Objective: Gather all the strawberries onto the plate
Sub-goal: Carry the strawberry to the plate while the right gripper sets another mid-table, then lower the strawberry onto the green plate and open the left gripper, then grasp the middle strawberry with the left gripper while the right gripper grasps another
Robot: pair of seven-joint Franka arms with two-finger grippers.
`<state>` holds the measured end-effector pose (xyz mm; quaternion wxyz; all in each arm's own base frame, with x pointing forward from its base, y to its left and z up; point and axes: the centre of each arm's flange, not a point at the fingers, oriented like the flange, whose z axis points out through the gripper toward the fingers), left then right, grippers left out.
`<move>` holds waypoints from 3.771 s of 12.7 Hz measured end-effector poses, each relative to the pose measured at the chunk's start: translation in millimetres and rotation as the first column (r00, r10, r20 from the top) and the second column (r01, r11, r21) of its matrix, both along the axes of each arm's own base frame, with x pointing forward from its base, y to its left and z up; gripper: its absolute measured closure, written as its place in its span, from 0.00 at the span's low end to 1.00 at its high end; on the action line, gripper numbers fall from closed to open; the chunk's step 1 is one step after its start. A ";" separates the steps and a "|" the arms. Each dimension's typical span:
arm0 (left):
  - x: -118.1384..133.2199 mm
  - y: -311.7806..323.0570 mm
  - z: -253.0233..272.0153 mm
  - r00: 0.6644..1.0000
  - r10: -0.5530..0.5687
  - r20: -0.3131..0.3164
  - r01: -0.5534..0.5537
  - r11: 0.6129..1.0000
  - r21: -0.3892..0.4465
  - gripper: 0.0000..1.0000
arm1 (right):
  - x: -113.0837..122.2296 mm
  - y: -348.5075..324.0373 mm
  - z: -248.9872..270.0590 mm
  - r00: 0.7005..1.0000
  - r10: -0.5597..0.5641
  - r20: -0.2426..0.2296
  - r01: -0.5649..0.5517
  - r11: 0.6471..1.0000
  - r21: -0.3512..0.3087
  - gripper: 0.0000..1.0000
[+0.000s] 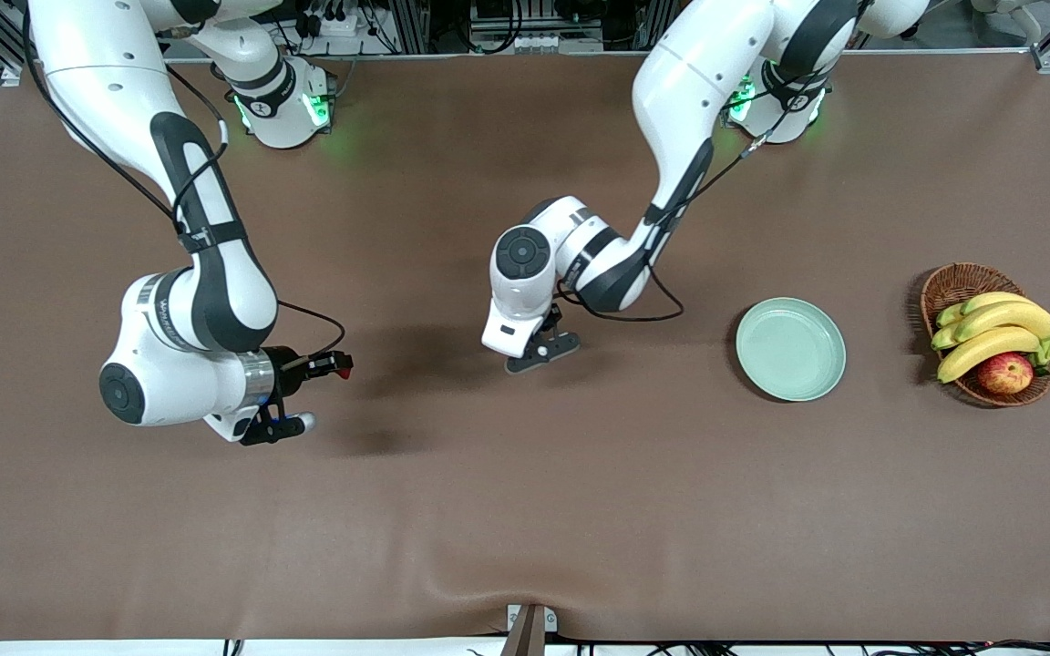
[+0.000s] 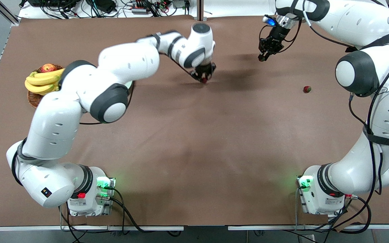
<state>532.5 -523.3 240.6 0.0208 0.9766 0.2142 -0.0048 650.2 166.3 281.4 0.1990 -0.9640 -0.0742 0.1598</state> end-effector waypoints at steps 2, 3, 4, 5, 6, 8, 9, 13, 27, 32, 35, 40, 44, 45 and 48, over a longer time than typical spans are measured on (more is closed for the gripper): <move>42.8 52.5 71.0 0.999 0.046 0.010 -0.046 0.999 0.000 0.69 | -2.6 27.5 -2.8 0.999 -0.043 0.004 0.043 0.999 0.006 0.68; 63.8 86.1 102.9 0.998 0.053 0.021 -0.053 0.999 -0.004 0.69 | -5.6 50.0 -6.4 0.997 -0.081 0.000 0.081 0.997 0.015 0.68; 82.2 121.4 127.5 0.998 0.050 0.028 -0.050 0.999 -0.004 0.69 | -10.1 77.4 -11.7 0.993 -0.121 0.003 0.121 0.993 0.017 0.68; 97.5 158.4 145.6 0.999 0.036 0.024 -0.036 0.999 0.003 0.69 | -17.0 108.7 -17.2 0.987 -0.160 0.010 0.160 0.987 0.007 0.68; 109.4 195.8 157.3 1.000 0.014 0.006 -0.014 1.000 0.016 0.69 | -27.8 141.4 -22.5 0.981 -0.192 0.013 0.192 0.981 -0.013 0.68; 124.0 262.4 165.7 0.997 -0.042 -0.060 0.045 0.998 0.042 0.69 | -55.6 197.6 -36.4 0.976 -0.218 -0.002 0.217 0.975 -0.055 0.68; 129.6 293.1 166.1 0.993 -0.072 -0.094 0.077 0.996 0.046 0.69 | -67.8 217.7 -45.6 0.976 -0.216 -0.004 0.215 0.974 -0.069 0.68; 142.7 384.4 149.8 0.970 -0.174 -0.169 0.182 0.983 0.036 0.69 | -85.6 234.9 -88.0 0.979 -0.203 -0.026 0.198 0.973 -0.114 0.68; 63.5 443.7 -52.7 0.935 -0.312 -0.167 0.319 0.948 0.015 0.69 | -8.3 2.7 55.0 0.954 -0.298 0.008 0.283 0.895 -0.345 0.00; 64.2 418.3 -13.6 0.943 -0.311 -0.115 0.315 0.949 0.013 0.20 | -27.0 -147.6 5.2 0.983 -0.155 -0.099 0.116 0.939 -0.323 0.00; 74.9 347.3 45.0 0.958 -0.281 -0.048 0.281 0.960 -0.009 0.00 | -43.9 -198.3 -23.7 0.977 -0.149 -0.153 0.088 0.933 -0.348 0.00; 67.6 179.8 76.8 0.976 -0.215 0.029 0.216 0.974 -0.062 0.00 | -60.1 -196.4 -88.9 0.969 -0.077 -0.234 -0.020 0.921 -0.389 0.00; 42.2 69.2 28.3 0.972 -0.234 0.024 0.235 0.969 -0.071 0.00 | -70.6 -209.3 -120.1 0.959 -0.038 -0.282 -0.069 0.931 -0.359 0.04; 36.1 49.8 15.2 0.970 -0.239 0.043 0.241 0.969 -0.058 0.00 | -72.0 -212.4 -123.6 0.957 -0.037 -0.288 -0.071 0.932 -0.355 0.11; 4.8 -4.2 -15.7 0.971 -0.216 0.100 0.224 0.972 -0.071 0.00 | -74.2 -212.9 -128.5 0.954 -0.034 -0.297 -0.076 0.933 -0.352 0.32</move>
